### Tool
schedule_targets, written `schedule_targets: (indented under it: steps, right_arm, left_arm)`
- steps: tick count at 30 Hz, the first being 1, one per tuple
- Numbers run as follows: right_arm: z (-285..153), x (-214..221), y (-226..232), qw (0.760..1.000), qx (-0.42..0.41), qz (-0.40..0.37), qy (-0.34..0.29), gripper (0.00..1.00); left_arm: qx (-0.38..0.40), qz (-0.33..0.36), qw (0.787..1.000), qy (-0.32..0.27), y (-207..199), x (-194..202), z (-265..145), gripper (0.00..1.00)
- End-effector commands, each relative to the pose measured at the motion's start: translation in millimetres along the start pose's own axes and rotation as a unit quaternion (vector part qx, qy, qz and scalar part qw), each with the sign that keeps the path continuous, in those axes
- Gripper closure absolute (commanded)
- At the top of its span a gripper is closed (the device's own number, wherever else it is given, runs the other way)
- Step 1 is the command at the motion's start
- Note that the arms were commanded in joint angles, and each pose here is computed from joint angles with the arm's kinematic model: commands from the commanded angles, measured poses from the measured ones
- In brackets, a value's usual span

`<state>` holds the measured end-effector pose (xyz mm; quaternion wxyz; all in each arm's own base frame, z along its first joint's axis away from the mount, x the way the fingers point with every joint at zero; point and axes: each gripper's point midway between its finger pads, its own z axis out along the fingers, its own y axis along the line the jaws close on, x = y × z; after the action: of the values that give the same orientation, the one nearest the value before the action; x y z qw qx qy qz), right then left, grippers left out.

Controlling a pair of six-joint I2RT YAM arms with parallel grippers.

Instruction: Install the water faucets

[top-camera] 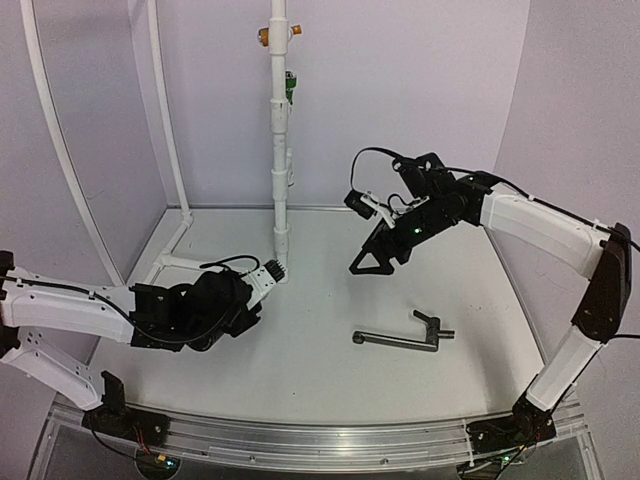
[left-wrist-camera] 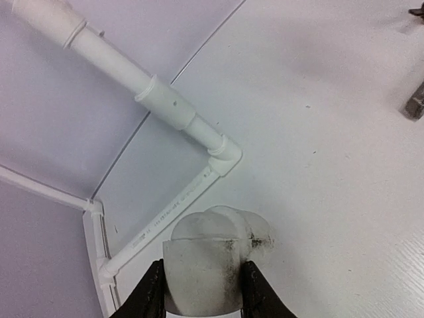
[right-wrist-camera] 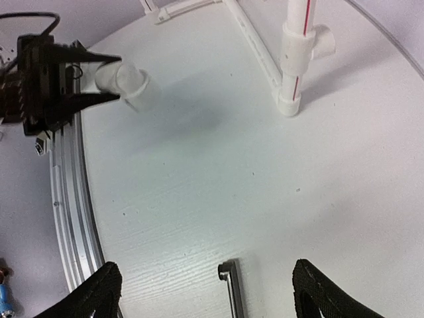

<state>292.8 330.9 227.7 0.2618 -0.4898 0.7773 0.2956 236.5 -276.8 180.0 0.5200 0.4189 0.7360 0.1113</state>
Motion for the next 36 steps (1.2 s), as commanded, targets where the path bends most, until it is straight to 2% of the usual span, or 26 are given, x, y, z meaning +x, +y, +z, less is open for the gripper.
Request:
schedule_targets:
  steps: [1, 7, 20, 33, 36]
  right_arm:
    - [-11.9, -7.3, -23.1, 0.995, 0.091, -0.006, -0.030, 0.14]
    - [-9.6, 8.0, -31.3, 0.993, 0.117, -0.003, -0.019, 0.14]
    - [-11.8, 26.7, -33.7, 0.991, 0.137, -0.003, -0.002, 0.14]
    - [-9.8, 32.6, -33.4, 0.991, 0.136, -0.001, 0.004, 0.14]
    - [-9.1, 33.6, -33.5, 0.991, 0.135, -0.001, 0.006, 0.14]
  left_arm:
    - [-0.022, -0.120, 0.992, 0.007, 17.4, 11.9, 23.3, 1.00]
    - [-0.004, -0.145, 0.989, 0.030, 1.1, 34.5, 52.9, 1.00]
    - [0.004, -0.125, 0.991, 0.046, -34.1, 63.5, 96.0, 1.00]
    - [0.016, -0.101, 0.993, 0.062, -56.4, 81.9, 111.7, 0.93]
    - [0.022, -0.098, 0.993, 0.066, -57.6, 80.7, 111.5, 0.86]
